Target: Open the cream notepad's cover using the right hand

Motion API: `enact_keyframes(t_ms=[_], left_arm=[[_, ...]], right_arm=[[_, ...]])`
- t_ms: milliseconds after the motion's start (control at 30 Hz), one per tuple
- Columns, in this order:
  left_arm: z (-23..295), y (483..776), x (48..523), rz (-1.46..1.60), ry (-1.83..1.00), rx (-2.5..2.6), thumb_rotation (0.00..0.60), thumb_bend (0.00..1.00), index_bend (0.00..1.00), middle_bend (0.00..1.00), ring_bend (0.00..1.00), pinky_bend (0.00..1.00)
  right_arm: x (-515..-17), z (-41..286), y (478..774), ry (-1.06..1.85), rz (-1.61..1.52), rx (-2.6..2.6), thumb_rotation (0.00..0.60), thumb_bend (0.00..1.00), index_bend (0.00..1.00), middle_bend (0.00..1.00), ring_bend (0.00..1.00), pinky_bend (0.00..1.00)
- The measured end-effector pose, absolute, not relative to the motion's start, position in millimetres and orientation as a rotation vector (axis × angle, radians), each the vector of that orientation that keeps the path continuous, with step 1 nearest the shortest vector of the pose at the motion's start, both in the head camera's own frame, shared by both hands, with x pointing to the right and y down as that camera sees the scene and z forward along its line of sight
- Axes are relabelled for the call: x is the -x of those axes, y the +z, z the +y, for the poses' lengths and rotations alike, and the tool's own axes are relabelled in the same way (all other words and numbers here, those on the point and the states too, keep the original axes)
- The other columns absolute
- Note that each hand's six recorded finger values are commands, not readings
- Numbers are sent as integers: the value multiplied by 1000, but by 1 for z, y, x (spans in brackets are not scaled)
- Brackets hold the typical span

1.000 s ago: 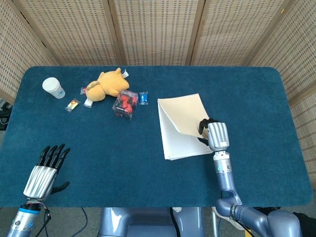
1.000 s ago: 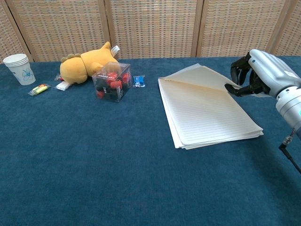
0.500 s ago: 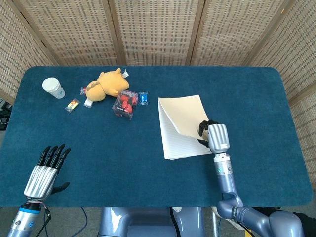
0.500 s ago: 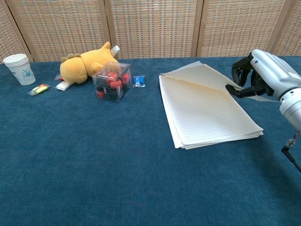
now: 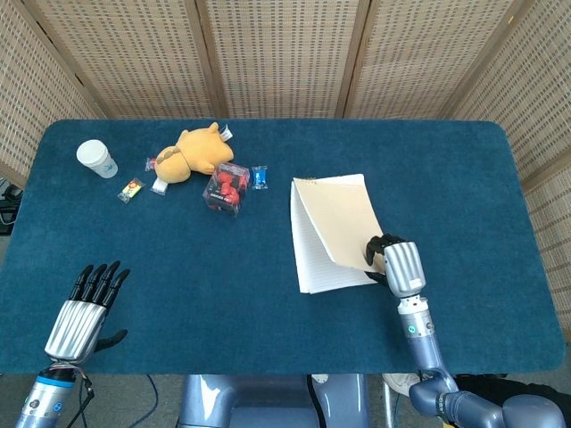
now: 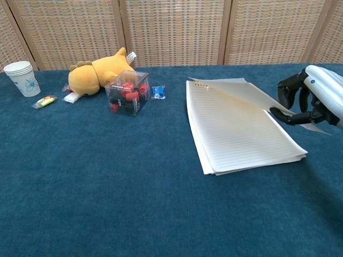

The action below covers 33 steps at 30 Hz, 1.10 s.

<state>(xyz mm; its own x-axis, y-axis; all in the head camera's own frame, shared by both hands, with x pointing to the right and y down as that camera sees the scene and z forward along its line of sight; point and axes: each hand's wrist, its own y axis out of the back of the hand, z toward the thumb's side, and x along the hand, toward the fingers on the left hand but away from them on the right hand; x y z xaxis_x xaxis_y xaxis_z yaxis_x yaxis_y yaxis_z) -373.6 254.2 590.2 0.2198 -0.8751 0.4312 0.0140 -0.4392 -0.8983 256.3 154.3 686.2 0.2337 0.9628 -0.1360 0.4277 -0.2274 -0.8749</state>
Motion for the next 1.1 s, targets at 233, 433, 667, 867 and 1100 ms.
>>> enact_keyframes(t_ms=[233,433,667,867,1100], left_arm=[[255,590,373,819,-1335,1658,600,0,0,0,0,0],[254,589,374,822,-1332,1659,600,0,0,0,0,0],[255,589,373,819,-1329,1661,600,0,0,0,0,0],[255,588,372,818,-1326,1660,600,0,0,0,0,0],[255,587,372,823,-1319,1662,600,0,0,0,0,0]], right_arm=[[-253,167,681,899,-1273,1799,600,616,784,740,608,707],[-256,180,679,894,-1261,1806,600,616,785,740,610,710],[-265,194,674,885,-1267,1805,600,616,785,740,612,711],[-270,207,668,872,-1286,1809,600,616,784,740,613,712],[-275,221,663,866,-1294,1817,600,616,784,740,613,713]])
